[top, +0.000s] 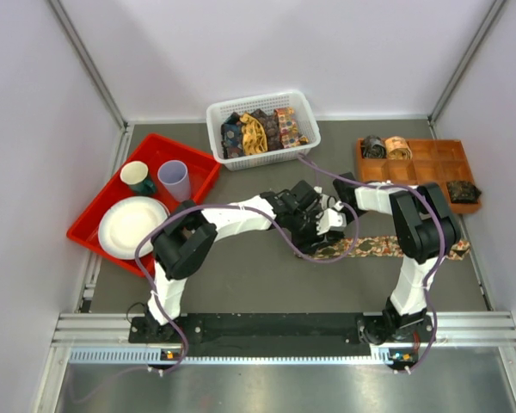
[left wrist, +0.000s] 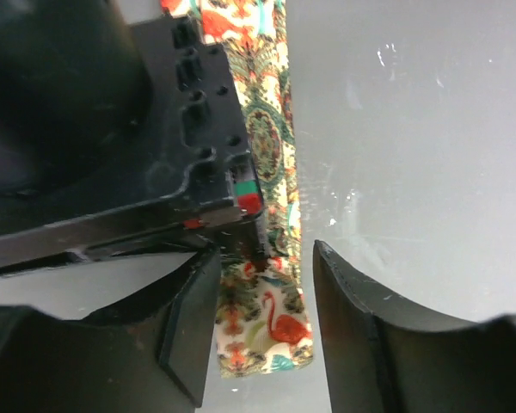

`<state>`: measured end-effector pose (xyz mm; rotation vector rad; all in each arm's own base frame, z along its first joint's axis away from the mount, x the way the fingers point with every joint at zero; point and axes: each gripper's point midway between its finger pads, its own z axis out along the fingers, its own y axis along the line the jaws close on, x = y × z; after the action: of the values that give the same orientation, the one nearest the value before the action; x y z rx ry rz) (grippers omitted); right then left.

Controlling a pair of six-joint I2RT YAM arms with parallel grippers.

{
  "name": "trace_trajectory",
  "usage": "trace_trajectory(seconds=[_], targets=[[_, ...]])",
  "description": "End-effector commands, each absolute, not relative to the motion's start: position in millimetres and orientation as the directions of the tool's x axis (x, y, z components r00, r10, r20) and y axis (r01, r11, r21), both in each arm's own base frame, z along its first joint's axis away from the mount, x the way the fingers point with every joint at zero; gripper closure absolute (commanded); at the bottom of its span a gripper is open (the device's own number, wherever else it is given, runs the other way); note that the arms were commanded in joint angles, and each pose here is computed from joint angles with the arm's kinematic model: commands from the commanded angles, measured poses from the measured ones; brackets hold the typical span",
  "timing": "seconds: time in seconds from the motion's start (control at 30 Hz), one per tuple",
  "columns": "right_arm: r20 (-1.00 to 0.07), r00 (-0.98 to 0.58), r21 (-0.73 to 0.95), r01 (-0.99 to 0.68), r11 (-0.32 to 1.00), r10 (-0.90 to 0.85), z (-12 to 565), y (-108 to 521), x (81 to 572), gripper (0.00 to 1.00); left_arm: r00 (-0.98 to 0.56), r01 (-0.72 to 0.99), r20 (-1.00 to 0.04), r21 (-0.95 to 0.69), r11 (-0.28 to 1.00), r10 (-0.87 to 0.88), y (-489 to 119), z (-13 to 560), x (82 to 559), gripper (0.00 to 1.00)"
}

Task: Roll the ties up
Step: Roll the tie at the center of the board.

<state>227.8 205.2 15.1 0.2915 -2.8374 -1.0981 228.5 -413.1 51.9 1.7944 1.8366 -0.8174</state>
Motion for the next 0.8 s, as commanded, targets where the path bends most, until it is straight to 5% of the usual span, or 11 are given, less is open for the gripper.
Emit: trace_trajectory(seconds=[0.0,0.33,0.57,0.77], targets=[[0.003,-0.968,0.592,-0.202,0.781,-0.252,-14.2,193.2,224.9,1.00,-0.073,0.994,-0.665,-0.105,0.004,0.743,-422.1,30.9,236.5,0.49],[0.000,-0.969,0.585,-0.199,0.786,-0.246,-16.4,190.0,225.5,1.00,-0.076,0.997,-0.650,-0.068,0.042,0.756,-374.0,37.3,228.2,0.28],[0.001,-0.970,0.588,-0.196,0.785,-0.243,-16.4,189.7,224.5,1.00,-0.075,0.997,-0.655,-0.057,0.049,0.752,-362.7,34.4,233.9,0.28],[0.005,-0.970,0.584,-0.194,0.788,-0.243,-17.8,189.0,224.4,1.00,-0.063,0.998,-0.681,-0.062,0.028,0.730,-373.1,46.6,237.4,0.42]])
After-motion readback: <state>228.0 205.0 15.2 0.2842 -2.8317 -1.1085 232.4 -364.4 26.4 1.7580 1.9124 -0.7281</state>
